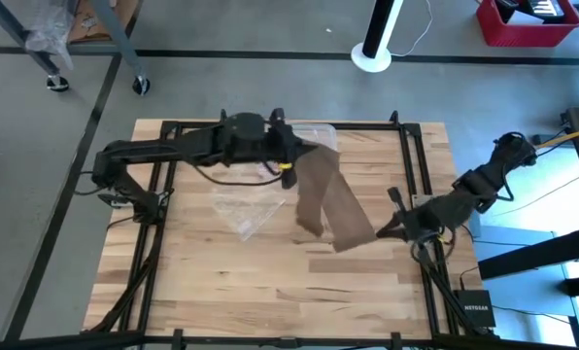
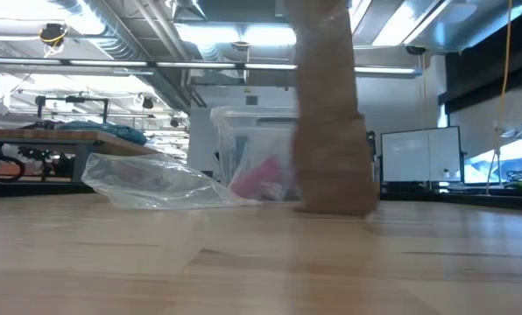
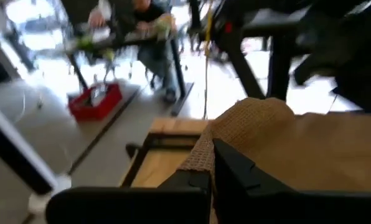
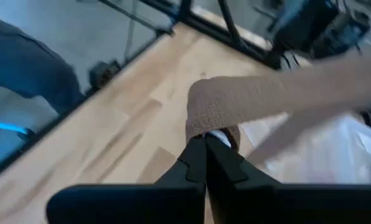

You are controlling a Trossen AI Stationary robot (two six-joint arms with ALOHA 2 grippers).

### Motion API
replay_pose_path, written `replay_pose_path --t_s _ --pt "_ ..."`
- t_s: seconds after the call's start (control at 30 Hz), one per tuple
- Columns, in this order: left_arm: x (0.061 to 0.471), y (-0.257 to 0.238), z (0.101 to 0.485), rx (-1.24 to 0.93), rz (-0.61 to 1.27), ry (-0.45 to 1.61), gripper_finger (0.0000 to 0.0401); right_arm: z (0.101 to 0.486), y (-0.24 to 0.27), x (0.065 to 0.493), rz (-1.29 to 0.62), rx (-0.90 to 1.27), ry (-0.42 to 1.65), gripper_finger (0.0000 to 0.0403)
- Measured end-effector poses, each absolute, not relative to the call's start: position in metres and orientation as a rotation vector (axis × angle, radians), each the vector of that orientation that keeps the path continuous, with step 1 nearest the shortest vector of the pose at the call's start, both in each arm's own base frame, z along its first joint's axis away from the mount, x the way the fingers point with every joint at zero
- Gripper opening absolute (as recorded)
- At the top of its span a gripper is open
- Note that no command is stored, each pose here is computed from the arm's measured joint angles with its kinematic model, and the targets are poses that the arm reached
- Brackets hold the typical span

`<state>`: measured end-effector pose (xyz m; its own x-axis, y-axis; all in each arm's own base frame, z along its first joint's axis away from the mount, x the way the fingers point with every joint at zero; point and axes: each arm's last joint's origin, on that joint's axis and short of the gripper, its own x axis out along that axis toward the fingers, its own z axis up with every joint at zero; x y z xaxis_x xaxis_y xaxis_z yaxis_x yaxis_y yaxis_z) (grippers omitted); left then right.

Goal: Roll bandage
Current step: Roll the brown bandage

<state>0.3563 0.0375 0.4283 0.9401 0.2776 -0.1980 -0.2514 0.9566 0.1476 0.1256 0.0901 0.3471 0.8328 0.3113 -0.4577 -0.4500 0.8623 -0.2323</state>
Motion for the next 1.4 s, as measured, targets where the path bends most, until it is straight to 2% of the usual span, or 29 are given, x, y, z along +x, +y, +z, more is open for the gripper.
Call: replay_pose_path --t_s 0.2,0.4,0.53,0.67,0.83,1.23,1.4 --pt "0.386 0.054 0.394 0.017 0.224 0.289 0.0031 0.352 0.103 0.119 0.504 -0.344 0.352 0.0" --pt "0.395 0.063 0.374 -0.168 0.101 0.375 0.0125 0.353 0.106 0.114 0.501 -0.341 0.342 0.0" --pt "0.374 0.065 0.388 -0.193 0.062 0.427 0.0187 0.354 0.104 0.113 0.488 -0.321 0.337 0.0" --pt "0.344 0.067 0.419 -0.21 0.084 0.431 0.022 0.357 0.101 0.112 0.438 -0.313 0.317 0.0" --pt "0.326 0.065 0.429 -0.217 0.152 0.448 0.0228 0.361 0.102 0.114 0.428 -0.314 0.269 0.0" --pt "0.315 0.08 0.403 -0.317 0.178 0.697 0.0228 0.368 0.105 0.115 0.465 -0.232 0.218 0.0" --pt "0.333 0.05 0.386 -0.259 0.084 0.651 0.0223 0.372 0.102 0.112 0.455 -0.159 0.197 0.0"
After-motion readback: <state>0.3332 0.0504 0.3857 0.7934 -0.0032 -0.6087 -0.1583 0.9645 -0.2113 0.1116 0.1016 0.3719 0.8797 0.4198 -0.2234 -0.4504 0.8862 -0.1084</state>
